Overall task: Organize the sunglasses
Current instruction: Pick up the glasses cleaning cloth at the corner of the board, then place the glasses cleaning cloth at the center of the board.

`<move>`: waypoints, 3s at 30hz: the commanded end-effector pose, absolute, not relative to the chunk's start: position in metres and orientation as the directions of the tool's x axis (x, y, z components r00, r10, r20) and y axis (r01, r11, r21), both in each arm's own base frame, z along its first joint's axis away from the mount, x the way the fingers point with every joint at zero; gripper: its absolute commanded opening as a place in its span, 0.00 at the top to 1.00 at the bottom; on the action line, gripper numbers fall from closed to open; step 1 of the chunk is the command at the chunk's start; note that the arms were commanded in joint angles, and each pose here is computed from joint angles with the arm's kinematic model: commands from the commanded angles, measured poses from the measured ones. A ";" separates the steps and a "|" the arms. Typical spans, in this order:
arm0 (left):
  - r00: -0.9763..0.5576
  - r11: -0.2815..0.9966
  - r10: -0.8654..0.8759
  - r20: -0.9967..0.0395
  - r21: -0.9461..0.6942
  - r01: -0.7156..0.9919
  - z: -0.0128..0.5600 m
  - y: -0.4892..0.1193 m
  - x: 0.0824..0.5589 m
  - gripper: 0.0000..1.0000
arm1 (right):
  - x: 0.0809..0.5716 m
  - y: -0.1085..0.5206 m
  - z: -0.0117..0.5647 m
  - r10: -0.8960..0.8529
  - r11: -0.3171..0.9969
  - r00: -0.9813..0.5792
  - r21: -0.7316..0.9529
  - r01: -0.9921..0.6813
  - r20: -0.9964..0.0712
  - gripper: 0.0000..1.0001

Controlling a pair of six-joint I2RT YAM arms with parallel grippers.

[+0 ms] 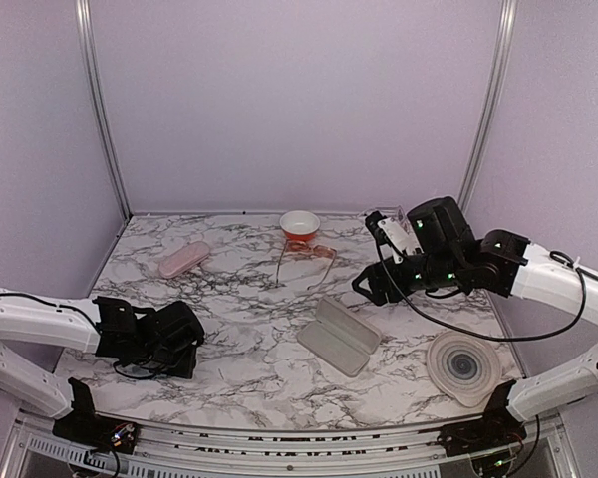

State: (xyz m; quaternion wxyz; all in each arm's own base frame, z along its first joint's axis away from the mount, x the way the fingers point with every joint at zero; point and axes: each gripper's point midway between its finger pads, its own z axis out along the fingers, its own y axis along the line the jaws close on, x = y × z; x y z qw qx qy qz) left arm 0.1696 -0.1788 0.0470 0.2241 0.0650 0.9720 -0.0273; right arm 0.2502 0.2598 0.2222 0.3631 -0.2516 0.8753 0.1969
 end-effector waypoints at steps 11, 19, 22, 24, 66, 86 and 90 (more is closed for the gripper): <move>-0.895 0.996 0.066 -0.442 0.085 0.031 0.039 -0.172 0.185 0.62 | 0.250 0.269 0.219 -0.290 0.775 -0.596 0.182 -0.605 -0.749 0.28; -0.892 0.992 0.053 -0.450 0.124 -0.003 0.032 -0.168 0.192 0.66 | 0.250 0.269 0.209 -0.313 0.772 -0.601 0.172 -0.612 -0.735 0.28; -0.892 0.992 0.054 -0.449 0.125 -0.003 0.028 -0.167 0.192 0.68 | 0.250 0.271 0.207 -0.318 0.769 -0.601 0.171 -0.616 -0.733 0.28; -0.893 0.992 0.051 -0.447 0.126 -0.007 0.025 -0.165 0.192 0.69 | 0.251 0.272 0.207 -0.321 0.765 -0.599 0.172 -0.621 -0.734 0.28; -0.908 0.962 0.123 -0.400 -0.177 0.208 0.063 -0.299 0.185 1.00 | 0.236 0.257 0.235 -0.297 0.752 -0.562 0.173 -0.636 -0.772 0.28; -0.921 0.869 0.312 -0.233 -0.322 0.376 0.052 -0.387 0.146 0.97 | 0.202 0.251 0.222 -0.237 0.698 -0.617 0.310 -0.646 -0.751 0.28; -0.916 0.860 0.325 -0.236 -0.329 0.390 0.052 -0.399 0.144 0.94 | 0.197 0.250 0.226 -0.220 0.687 -0.616 0.328 -0.649 -0.757 0.28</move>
